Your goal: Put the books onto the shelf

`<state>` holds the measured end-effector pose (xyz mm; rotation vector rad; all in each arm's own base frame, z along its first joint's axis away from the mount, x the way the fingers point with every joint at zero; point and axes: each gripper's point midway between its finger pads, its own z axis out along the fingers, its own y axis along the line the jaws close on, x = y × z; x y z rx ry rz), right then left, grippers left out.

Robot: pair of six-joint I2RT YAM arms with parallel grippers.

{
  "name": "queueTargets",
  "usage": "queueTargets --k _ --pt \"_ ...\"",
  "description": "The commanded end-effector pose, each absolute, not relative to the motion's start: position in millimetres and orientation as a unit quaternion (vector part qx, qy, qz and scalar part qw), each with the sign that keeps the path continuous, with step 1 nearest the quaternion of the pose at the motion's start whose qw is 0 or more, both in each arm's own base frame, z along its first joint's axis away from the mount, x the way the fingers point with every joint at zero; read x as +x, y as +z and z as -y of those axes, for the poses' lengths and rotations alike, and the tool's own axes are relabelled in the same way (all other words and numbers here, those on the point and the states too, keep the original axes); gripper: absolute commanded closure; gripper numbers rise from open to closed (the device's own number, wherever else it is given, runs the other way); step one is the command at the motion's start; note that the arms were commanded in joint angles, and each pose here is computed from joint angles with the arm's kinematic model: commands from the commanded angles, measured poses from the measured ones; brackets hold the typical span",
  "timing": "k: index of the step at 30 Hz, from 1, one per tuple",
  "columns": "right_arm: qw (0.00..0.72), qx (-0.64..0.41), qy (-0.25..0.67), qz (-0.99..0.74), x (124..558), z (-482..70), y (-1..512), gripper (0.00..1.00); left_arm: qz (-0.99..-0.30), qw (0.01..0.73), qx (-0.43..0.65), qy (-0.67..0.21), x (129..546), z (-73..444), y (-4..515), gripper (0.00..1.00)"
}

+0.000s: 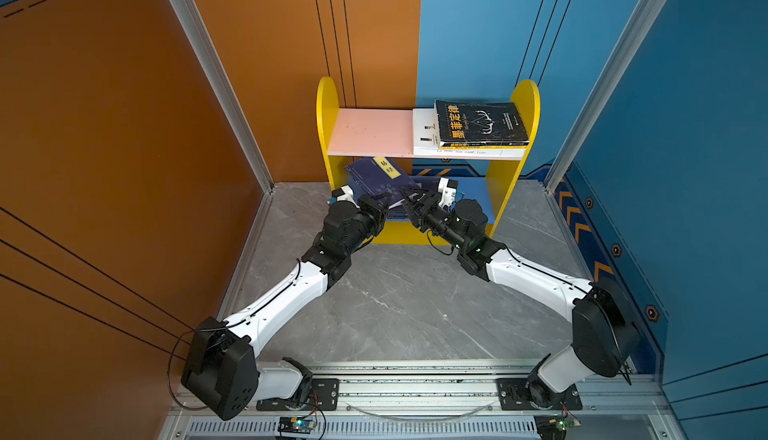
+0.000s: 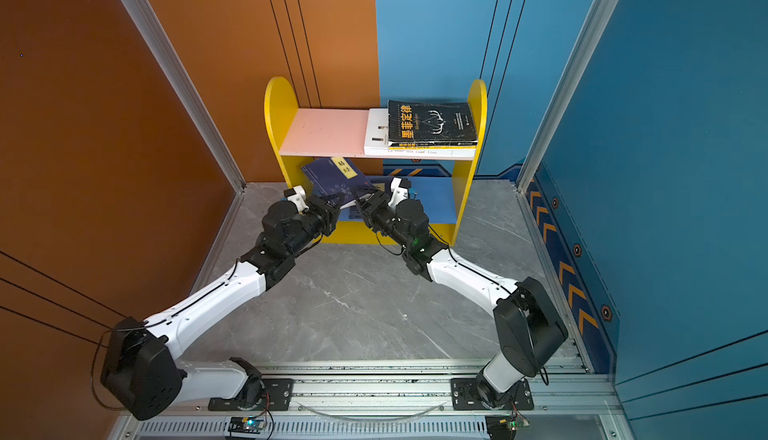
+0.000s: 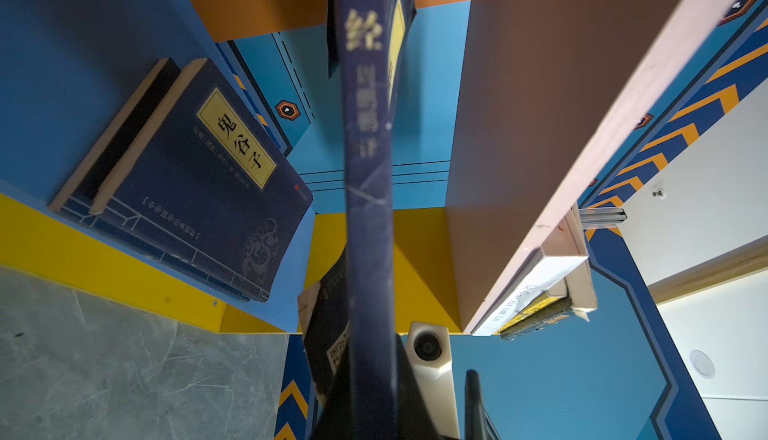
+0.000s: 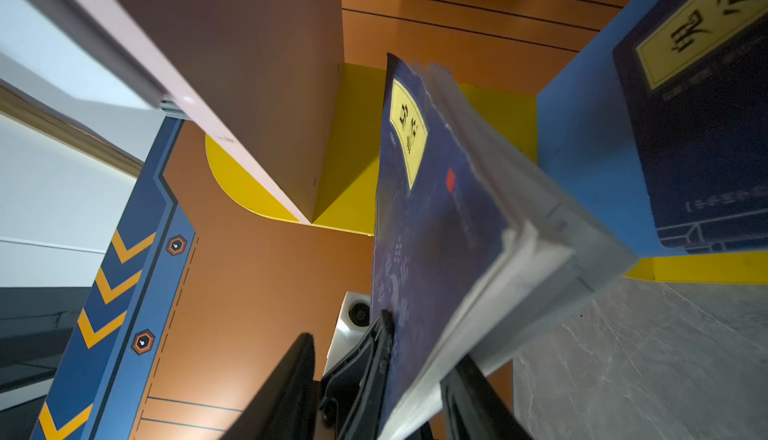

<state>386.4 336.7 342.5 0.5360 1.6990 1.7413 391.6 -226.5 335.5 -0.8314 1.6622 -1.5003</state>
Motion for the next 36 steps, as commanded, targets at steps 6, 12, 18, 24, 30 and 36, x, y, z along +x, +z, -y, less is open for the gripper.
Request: queueTargets --k 6,12,18,24,30,36 --pt "0.283 0.210 0.620 -0.701 362 -327 313 0.41 -0.632 0.381 -0.285 -0.612 390 235 362 1.00" --pt "0.314 0.216 0.607 -0.697 364 -313 317 0.25 -0.628 0.376 -0.272 -0.625 393 244 376 1.00" --pt "0.330 0.202 0.634 -0.670 383 -323 340 0.27 -0.630 0.365 -0.268 -0.631 392 256 375 1.00" --pt "0.334 0.209 0.630 -0.669 396 -323 339 0.37 -0.626 0.361 -0.267 -0.637 389 262 376 1.00" --pt "0.333 0.214 0.632 -0.666 402 -320 337 0.72 -0.628 0.353 -0.264 -0.642 389 268 375 1.00" --pt "0.334 0.215 0.628 -0.670 406 -299 334 1.00 -0.633 0.352 -0.264 -0.637 389 265 369 0.77"
